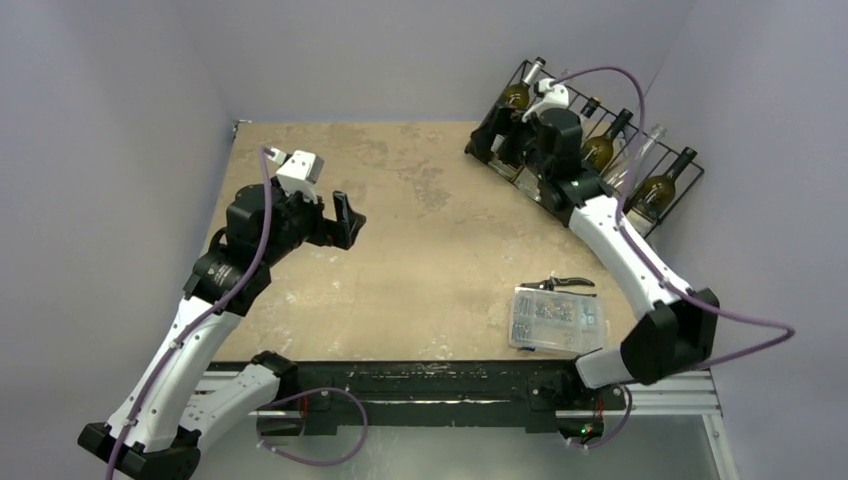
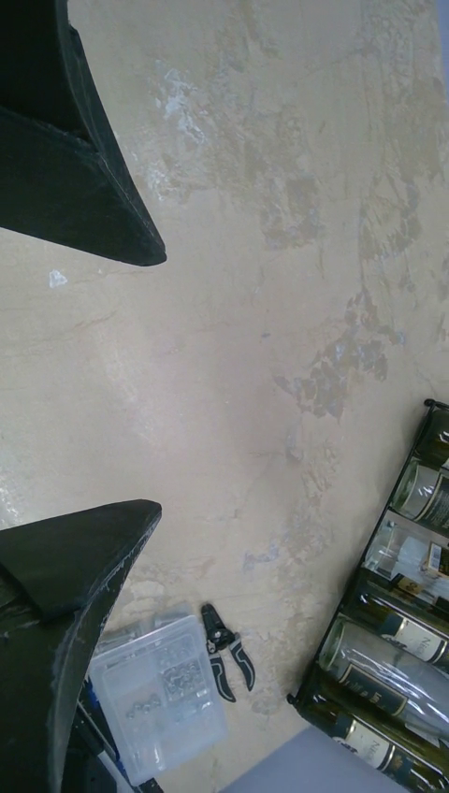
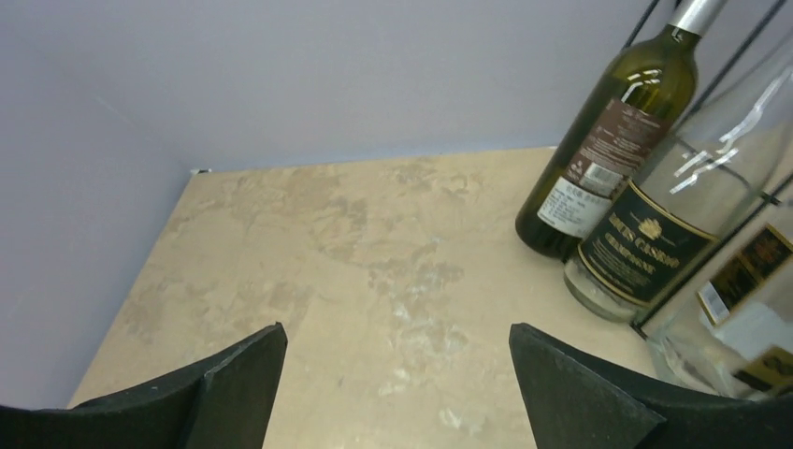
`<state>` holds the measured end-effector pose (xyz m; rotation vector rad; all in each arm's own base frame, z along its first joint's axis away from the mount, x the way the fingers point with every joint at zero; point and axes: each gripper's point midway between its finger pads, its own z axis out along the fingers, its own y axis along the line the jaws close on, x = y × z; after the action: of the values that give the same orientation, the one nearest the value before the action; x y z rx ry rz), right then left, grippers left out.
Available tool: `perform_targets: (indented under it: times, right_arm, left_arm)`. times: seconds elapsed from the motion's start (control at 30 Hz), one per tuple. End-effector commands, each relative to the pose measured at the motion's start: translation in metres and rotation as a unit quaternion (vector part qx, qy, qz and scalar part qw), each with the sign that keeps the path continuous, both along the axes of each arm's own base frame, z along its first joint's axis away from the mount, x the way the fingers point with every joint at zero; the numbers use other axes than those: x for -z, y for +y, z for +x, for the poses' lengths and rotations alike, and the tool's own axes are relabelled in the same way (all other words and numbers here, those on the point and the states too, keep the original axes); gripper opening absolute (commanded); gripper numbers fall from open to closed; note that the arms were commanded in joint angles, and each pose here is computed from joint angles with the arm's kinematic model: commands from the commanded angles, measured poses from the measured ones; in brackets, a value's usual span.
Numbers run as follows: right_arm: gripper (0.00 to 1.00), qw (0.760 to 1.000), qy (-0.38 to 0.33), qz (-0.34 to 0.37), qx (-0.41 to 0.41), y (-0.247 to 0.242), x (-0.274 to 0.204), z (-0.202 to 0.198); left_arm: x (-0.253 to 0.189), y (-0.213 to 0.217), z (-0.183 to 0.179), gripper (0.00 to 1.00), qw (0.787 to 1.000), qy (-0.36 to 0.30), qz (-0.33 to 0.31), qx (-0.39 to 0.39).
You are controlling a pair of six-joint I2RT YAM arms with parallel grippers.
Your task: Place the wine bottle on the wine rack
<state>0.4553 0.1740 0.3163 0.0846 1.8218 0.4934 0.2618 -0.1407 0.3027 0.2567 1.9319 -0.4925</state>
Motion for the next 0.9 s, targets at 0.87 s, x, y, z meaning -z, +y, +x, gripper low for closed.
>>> perform_targets:
  times: [0.87]
  right_arm:
    - [0.99,0.942,-0.328,0.022,0.07,-0.145,-0.195,-0.318]
  left_arm:
    - [-0.177,0.064,-0.146,0.97,0.916,-0.38,-0.126,0.008]
